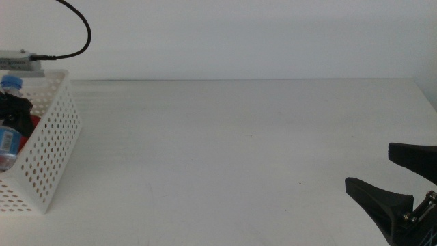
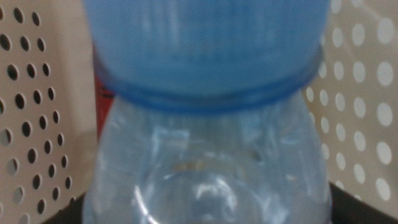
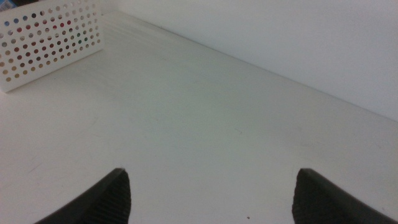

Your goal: Use arms to grab the bottles and put them into the dustbin to the left of the table.

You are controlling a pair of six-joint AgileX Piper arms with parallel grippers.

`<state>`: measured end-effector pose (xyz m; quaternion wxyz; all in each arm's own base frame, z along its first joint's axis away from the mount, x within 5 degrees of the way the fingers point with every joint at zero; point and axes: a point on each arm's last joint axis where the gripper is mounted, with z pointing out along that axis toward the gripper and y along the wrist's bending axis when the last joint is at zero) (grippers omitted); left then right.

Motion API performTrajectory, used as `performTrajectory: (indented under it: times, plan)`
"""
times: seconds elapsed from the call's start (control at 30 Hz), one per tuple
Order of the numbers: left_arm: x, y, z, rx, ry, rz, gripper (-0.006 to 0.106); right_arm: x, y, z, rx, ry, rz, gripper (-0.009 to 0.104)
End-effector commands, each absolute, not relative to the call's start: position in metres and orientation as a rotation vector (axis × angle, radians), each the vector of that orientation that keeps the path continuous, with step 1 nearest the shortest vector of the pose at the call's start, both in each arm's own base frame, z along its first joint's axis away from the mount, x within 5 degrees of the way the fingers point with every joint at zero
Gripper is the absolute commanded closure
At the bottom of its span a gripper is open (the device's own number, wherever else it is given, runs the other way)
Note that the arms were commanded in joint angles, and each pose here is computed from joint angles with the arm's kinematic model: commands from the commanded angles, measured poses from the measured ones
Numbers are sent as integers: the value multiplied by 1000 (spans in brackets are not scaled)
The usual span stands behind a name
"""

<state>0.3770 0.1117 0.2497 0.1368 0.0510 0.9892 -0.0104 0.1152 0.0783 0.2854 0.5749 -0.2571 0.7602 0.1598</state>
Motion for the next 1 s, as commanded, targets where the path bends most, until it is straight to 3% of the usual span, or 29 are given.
performTrajectory:
  times: [0.0, 0.07, 0.43, 0.73, 0.97]
  plan:
    - [375, 110, 285, 145, 2747, 9, 19, 117, 80, 301, -577, 1685, 390, 27]
    - [375, 110, 285, 152, 2748, 9, 10, 117, 80, 301, -577, 1685, 390, 27]
    - [364, 93, 303, 75, 2769, -30, 11, 117, 80, 301, -577, 1685, 390, 27]
    - [319, 65, 357, 6, 2602, -26, 23, 117, 80, 301, -577, 1686, 390, 27]
    - [251, 41, 396, -35, 2308, -72, 37, 117, 80, 301, -577, 1686, 390, 27]
